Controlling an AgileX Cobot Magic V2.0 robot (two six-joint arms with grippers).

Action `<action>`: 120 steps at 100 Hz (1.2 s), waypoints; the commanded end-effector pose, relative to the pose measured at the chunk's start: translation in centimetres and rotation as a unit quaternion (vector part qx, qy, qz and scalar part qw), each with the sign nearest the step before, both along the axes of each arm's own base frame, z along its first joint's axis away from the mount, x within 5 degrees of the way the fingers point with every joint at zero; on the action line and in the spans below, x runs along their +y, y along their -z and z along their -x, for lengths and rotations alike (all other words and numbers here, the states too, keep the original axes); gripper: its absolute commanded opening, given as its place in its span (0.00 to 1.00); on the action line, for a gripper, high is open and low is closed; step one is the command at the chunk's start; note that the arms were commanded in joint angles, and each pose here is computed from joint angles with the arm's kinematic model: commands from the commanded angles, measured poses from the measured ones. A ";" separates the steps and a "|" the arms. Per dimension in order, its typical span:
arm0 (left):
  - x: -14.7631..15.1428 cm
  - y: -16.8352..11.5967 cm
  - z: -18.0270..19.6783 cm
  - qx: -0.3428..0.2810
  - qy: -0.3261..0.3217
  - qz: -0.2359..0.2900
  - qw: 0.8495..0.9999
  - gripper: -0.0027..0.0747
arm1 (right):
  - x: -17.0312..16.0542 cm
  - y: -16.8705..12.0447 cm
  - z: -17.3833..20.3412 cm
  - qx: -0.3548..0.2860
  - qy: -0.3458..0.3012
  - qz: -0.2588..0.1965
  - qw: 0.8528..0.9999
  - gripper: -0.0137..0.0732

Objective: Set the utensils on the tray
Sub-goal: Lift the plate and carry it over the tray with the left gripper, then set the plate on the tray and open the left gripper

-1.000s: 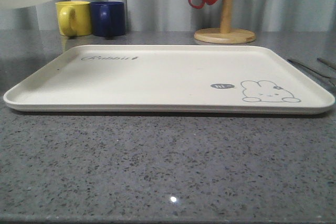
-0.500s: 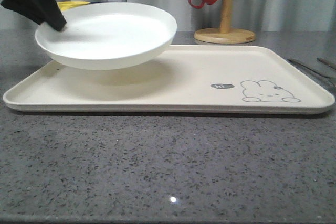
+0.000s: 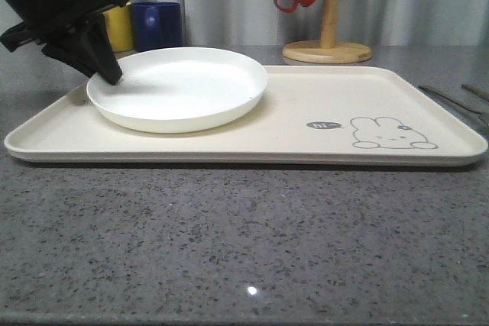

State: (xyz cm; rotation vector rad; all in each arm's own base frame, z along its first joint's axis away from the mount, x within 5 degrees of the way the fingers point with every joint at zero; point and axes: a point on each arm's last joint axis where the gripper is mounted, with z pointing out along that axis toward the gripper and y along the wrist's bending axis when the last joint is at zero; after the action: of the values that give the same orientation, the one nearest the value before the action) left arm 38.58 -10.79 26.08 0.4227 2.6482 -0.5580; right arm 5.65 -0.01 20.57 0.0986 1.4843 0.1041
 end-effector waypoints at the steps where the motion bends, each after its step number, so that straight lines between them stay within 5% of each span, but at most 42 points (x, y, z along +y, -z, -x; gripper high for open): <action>1: -0.6 -3.2 0.3 -0.048 -0.013 0.033 0.998 0.02 | 0.0 -1.4 0.3 -0.055 0.001 0.005 0.998 0.08; 16: -0.6 -3.2 0.3 -0.048 -0.012 0.032 0.998 0.13 | 0.0 -1.4 0.3 -0.055 0.001 0.005 0.998 0.08; 35: -0.6 -3.2 0.2 -0.049 -0.013 0.032 0.998 0.49 | 0.0 -1.4 0.3 -0.055 0.001 0.005 0.998 0.08; 45: -0.5 -3.5 0.1 -0.061 -0.018 0.034 0.997 0.60 | 0.0 -1.4 0.3 -0.055 0.001 0.005 0.998 0.08; 83: 1.2 -10.0 3.7 -0.229 -0.069 0.041 0.970 0.61 | 0.0 -1.4 0.3 -0.055 0.001 0.005 0.998 0.08; 120: 4.9 -11.1 14.1 -0.392 -0.137 0.025 0.909 0.61 | 0.0 -1.4 0.3 -0.055 0.001 0.005 0.998 0.08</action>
State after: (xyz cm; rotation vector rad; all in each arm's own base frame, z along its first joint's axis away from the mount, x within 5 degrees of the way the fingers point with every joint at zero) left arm 27.37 -6.69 35.05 0.2573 2.0551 -0.2962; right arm 5.65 -0.01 20.57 0.0986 1.4843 0.1041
